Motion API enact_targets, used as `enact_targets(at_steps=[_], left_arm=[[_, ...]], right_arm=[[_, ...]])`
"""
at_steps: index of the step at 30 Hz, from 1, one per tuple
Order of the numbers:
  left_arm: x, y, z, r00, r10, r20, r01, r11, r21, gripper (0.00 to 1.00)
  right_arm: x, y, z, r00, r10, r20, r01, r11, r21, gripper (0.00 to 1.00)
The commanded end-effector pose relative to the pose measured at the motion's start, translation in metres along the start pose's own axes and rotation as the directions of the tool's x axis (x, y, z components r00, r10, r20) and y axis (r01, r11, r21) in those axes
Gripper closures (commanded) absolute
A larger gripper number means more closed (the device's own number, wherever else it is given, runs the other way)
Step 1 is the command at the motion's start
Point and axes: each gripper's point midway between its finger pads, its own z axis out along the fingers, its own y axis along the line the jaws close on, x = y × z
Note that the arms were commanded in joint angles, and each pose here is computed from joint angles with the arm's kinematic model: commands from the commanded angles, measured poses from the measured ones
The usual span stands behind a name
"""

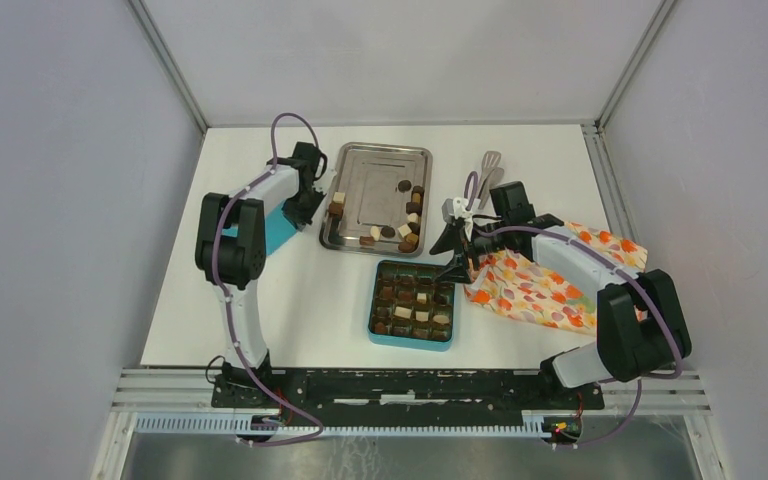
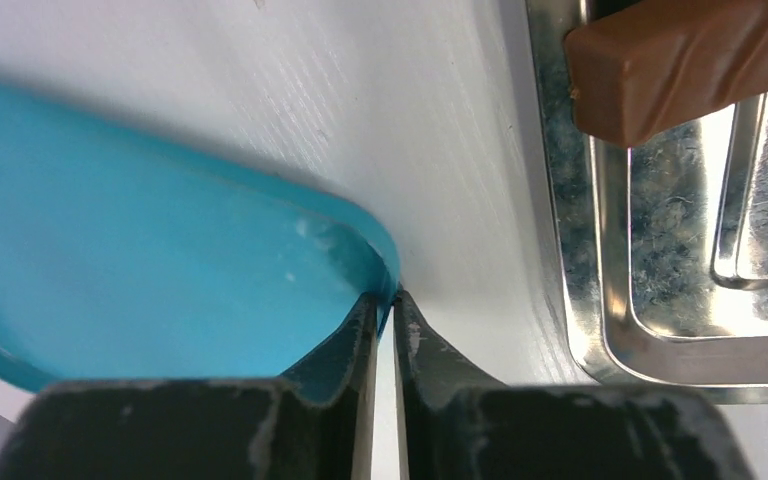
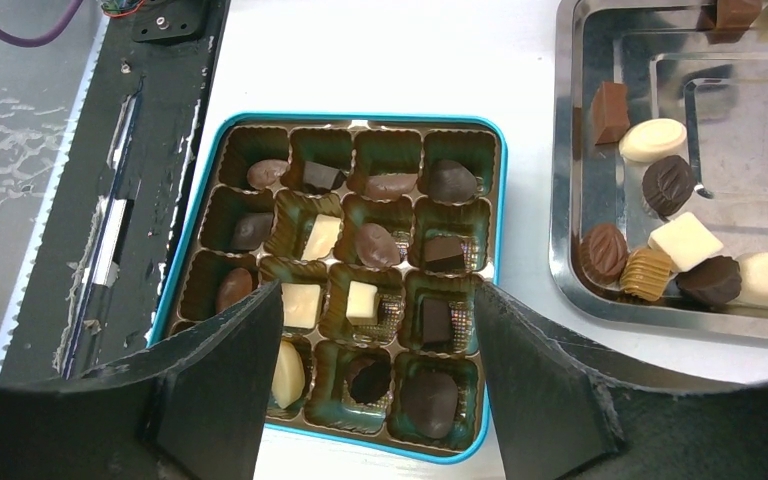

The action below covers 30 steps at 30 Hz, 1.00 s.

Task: Pack the chocolate
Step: Pick up the box lid from the center of the board.

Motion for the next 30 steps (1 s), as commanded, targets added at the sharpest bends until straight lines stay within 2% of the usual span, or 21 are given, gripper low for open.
enact_targets(at_steps=[1, 4, 10, 14, 20, 24, 30], left_arm=[[0.004, -0.001, 0.005, 1.0, -0.019, -0.023, 0.02, 0.999, 0.027, 0.86], [0.001, 0.001, 0.001, 0.996, -0.086, -0.005, 0.087, 0.996, 0.028, 0.97], [-0.001, 0.005, -0.004, 0.967, -0.255, 0.022, 0.252, 0.965, 0.075, 0.98], [0.002, 0.0, -0.001, 0.93, -0.368, -0.007, 0.365, 0.919, 0.149, 0.82], [0.02, -0.001, -0.006, 0.924, -0.379, -0.045, 0.382, 0.912, 0.149, 0.73], [0.038, 0.005, -0.012, 0.907, -0.415, -0.064, 0.419, 0.905, 0.07, 0.72], [0.053, 0.005, -0.01, 0.905, -0.414, -0.098, 0.418, 0.908, 0.034, 0.77]], right_arm=[[-0.016, -0.004, -0.002, 0.998, -0.051, 0.031, 0.052, 0.999, -0.012, 0.25], [-0.016, -0.004, -0.002, 0.998, -0.051, 0.03, 0.052, 0.999, -0.015, 0.25], [-0.015, -0.005, -0.003, 0.998, -0.05, 0.027, 0.05, 0.999, -0.016, 0.25], [-0.013, -0.005, -0.003, 0.999, -0.048, 0.024, 0.048, 0.999, -0.016, 0.26], [-0.013, -0.006, -0.005, 0.999, -0.045, 0.026, 0.045, 0.999, -0.015, 0.26], [-0.013, -0.006, -0.005, 0.999, -0.044, 0.026, 0.045, 0.999, -0.019, 0.26], [-0.012, -0.005, -0.005, 0.999, -0.042, 0.027, 0.043, 0.999, -0.03, 0.26]])
